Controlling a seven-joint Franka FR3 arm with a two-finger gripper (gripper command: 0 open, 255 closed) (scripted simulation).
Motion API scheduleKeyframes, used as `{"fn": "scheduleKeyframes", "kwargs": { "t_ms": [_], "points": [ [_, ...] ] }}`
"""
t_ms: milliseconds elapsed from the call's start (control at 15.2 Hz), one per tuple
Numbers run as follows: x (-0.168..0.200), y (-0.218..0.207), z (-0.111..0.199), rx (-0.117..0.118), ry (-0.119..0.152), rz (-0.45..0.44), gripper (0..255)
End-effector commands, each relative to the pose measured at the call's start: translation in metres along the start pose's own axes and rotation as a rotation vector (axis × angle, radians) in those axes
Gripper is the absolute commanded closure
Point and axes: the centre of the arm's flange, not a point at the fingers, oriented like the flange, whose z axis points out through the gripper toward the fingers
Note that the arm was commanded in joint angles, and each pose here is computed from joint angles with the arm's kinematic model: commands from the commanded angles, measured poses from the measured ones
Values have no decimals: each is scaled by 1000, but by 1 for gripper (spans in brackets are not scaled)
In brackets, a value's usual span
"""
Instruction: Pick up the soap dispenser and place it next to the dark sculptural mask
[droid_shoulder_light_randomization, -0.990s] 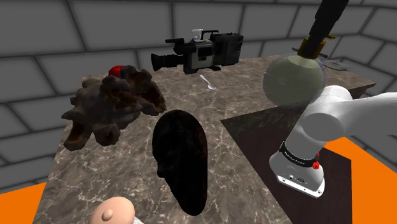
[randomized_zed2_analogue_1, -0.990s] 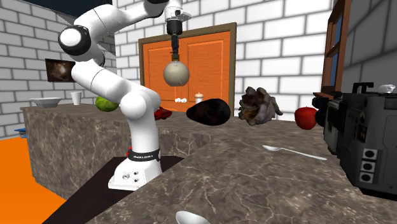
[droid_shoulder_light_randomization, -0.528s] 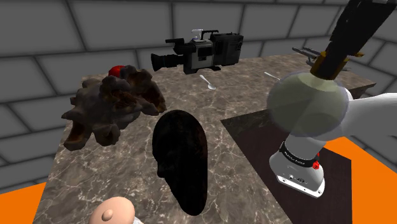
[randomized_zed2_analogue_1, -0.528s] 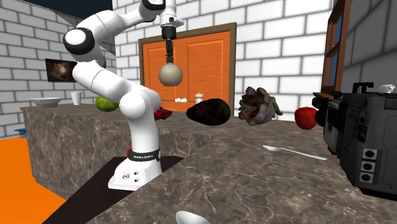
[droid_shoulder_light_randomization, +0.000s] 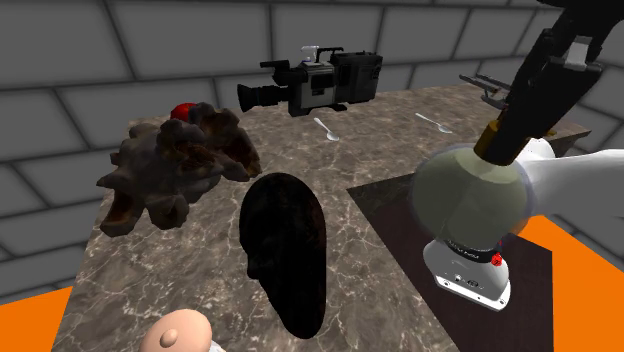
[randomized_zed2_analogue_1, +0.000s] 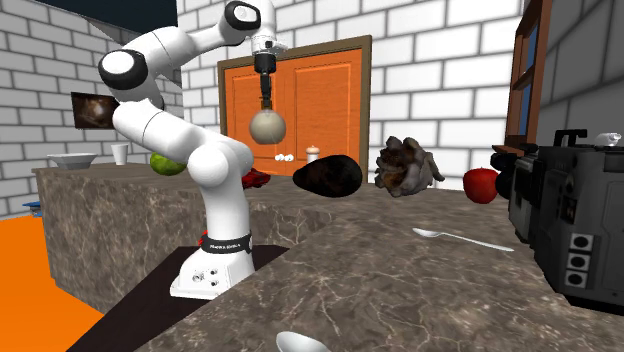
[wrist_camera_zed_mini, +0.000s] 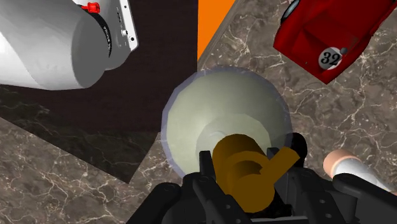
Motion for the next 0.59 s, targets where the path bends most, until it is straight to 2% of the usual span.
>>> {"fn": "scheduleKeyframes", "kwargs": {
  "t_ms": [0, 528],
  "points": [
    [-2, 0, 10, 0, 0, 0, 255],
    [-3, -1, 52, 0, 0, 0, 255]
  ]
}}
